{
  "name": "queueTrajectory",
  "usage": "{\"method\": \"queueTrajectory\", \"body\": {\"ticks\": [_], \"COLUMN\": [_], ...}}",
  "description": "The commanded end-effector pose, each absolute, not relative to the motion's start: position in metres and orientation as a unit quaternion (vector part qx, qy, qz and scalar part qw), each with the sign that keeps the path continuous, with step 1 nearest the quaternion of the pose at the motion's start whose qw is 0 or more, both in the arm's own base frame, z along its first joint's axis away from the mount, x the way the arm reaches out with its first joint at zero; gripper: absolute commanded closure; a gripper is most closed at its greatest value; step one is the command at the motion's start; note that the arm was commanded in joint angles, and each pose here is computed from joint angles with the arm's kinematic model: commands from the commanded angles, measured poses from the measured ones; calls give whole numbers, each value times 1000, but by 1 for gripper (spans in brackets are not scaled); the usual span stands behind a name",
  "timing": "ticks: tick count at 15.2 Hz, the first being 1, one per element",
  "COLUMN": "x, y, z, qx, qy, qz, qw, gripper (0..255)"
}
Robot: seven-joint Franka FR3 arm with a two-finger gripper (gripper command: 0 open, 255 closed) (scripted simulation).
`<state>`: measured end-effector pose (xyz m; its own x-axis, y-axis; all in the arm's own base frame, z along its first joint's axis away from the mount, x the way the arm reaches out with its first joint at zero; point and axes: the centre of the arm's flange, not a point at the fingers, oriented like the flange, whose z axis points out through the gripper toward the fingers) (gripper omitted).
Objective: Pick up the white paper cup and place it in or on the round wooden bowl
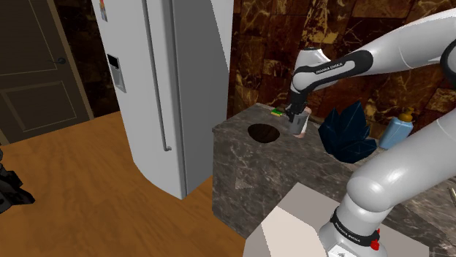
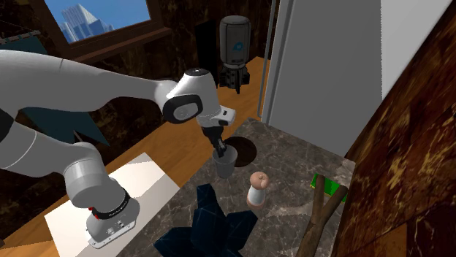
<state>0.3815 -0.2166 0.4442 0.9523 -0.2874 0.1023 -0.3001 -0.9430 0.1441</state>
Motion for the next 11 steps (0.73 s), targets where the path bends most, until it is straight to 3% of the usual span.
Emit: {"method": "queueTrajectory", "body": {"ticks": [1, 5, 11], "x": [381, 381, 453], "y": [-216, -216, -187], "z": [455, 476, 492], "qx": [985, 985, 985], "qy": [-149, -149, -149], "qz": [40, 40, 40], "qw": [79, 79, 79], "gripper": [255, 255, 255]}}
